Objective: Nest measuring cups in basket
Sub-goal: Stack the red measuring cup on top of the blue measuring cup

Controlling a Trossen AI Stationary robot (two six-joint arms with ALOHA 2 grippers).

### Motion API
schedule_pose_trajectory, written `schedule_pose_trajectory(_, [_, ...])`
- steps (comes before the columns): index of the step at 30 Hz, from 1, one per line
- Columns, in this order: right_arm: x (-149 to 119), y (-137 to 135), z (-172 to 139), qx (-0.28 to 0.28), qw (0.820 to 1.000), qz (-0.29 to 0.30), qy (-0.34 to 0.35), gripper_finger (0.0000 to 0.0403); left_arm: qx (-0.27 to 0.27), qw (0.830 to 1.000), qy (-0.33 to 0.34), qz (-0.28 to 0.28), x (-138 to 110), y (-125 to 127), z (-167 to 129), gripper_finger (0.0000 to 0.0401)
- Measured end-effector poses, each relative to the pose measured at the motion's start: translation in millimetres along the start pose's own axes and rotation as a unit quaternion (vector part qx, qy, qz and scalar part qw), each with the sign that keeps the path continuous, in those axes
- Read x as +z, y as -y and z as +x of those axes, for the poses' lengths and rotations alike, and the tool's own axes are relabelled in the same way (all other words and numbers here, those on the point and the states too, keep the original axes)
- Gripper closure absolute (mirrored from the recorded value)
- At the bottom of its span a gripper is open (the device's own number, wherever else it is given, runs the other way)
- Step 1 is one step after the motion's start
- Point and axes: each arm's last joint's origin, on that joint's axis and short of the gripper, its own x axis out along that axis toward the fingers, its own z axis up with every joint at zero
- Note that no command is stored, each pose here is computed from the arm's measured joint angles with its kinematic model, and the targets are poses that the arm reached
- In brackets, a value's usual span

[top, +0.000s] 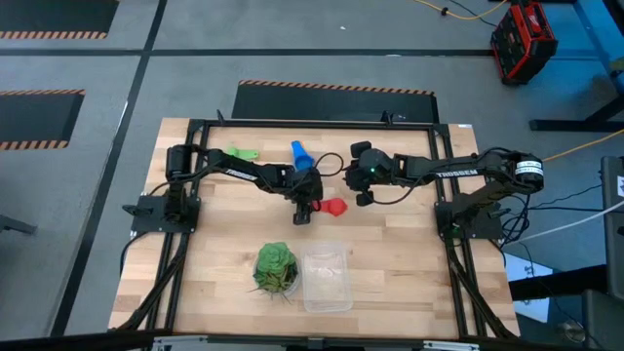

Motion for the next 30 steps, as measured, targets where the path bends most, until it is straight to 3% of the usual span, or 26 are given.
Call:
schedule_pose_trajectory(13, [0,0,0,0.000,1.000,0.000,0.000,0.0272,0.031,0.997,-0.011,0.068,0,13,1,0.0217])
schedule_pose_trajectory(21, [0,0,0,0.000,1.000,0.000,0.000,0.0272,0.016,0.999,-0.011,0.049,0,13,2,0.0249])
schedule_pose_trajectory(30, [-1,0,0,0.002,1.000,-0.001,-0.003,0.0272,0.019,1.000,-0.010,0.020,-1,13,2,0.0258])
